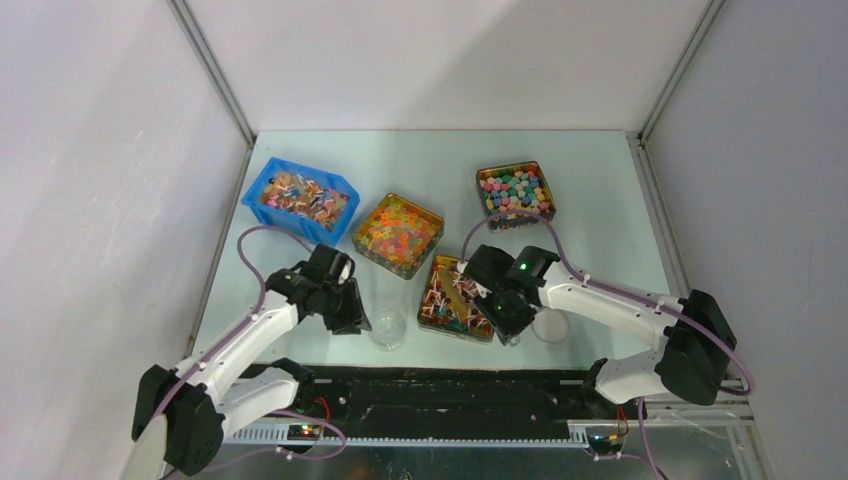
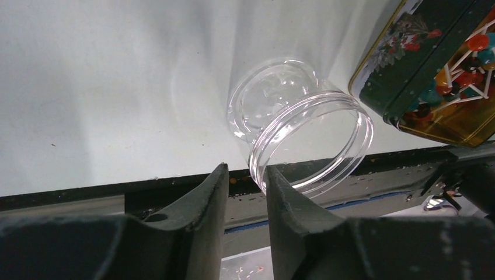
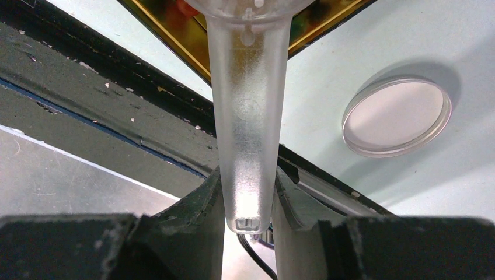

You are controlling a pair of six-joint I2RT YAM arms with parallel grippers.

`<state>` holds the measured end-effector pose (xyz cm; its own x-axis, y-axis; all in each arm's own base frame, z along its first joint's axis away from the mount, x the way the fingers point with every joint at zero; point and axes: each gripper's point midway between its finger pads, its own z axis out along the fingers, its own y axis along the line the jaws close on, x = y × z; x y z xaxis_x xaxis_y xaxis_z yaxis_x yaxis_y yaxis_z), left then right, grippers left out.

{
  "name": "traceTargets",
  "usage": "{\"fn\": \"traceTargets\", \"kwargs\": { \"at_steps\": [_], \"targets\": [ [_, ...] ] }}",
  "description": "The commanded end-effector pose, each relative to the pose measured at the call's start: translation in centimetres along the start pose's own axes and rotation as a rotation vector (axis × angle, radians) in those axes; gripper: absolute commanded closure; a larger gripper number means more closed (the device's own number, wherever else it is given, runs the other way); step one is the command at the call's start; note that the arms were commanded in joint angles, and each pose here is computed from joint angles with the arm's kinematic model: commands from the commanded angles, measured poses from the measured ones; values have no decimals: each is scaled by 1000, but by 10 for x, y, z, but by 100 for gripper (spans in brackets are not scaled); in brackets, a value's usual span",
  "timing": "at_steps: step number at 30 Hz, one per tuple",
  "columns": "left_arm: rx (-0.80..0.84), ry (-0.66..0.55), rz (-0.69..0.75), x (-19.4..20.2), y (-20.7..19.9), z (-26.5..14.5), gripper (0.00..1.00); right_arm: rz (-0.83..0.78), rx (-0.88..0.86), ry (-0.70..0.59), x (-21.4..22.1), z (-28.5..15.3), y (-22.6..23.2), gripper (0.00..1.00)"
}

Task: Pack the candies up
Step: Adjust the packing bottle at the center of the board.

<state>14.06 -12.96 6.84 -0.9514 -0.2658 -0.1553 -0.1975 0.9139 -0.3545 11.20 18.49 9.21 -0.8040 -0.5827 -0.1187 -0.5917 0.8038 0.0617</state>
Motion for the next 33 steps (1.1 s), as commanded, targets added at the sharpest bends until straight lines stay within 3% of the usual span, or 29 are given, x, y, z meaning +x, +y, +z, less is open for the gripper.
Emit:
{"fn": "traceTargets", "kwargs": {
  "at_steps": [1,11,23,33],
  "targets": [
    [16,-24,7,-6,-8,5,68,6,-17,-63,-11,-14,5,100],
    [-35,-66,50,-30,-18,7,92,8,-14,-60,-11,-14,5,100],
    [-177,-82,150,-66,-32,10,95,5,-14,-58,-11,-13,5,100],
    [-292,-15,276,-74,-59,34,98,15,-11,-54,-10,-14,2,100]
  ]
}}
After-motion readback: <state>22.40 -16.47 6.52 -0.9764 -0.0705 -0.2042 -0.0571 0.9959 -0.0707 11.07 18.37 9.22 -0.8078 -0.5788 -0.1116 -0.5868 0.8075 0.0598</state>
